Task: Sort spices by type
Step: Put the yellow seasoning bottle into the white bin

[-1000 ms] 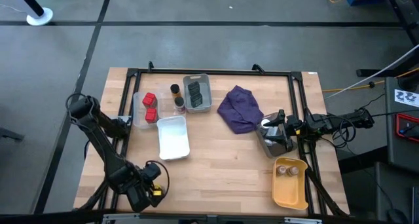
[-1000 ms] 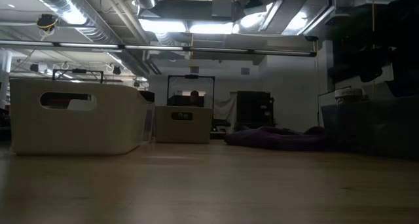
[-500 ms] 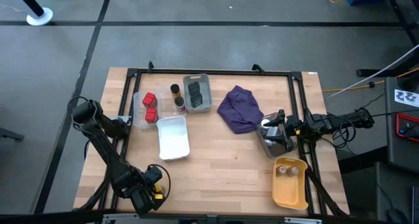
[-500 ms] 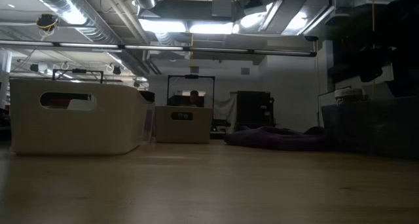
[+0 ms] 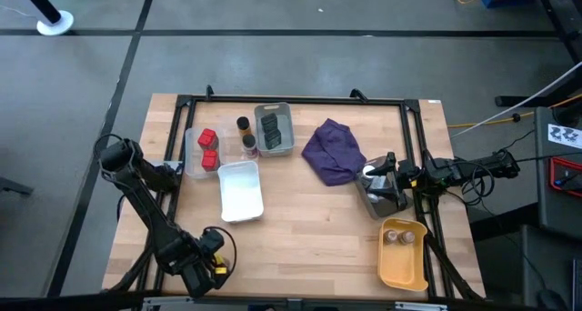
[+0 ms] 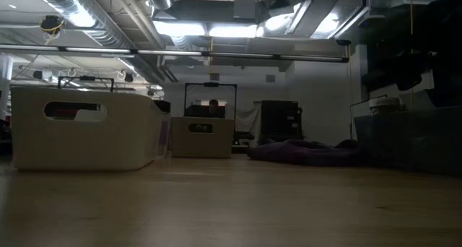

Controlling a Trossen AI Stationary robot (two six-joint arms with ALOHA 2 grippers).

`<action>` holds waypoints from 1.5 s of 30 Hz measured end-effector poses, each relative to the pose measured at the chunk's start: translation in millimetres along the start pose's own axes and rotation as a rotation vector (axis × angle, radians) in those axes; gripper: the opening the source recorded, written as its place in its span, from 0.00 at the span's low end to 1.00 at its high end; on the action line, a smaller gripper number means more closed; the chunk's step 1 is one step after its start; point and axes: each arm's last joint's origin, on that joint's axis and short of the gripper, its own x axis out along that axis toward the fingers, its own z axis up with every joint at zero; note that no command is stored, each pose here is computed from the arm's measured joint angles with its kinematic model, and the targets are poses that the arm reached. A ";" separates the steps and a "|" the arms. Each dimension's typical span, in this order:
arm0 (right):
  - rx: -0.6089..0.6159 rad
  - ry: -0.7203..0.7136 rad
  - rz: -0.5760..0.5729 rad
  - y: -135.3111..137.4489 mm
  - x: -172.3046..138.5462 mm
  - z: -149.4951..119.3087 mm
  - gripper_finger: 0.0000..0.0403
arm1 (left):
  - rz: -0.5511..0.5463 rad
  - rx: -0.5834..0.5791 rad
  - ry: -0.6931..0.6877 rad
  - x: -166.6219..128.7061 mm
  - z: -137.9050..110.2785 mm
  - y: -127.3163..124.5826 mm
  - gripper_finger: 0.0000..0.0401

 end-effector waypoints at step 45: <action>0.000 0.000 0.000 0.0 0.0 0.0 0.71 | -0.027 -0.007 -0.027 1.0 9.3 -4.7 0.91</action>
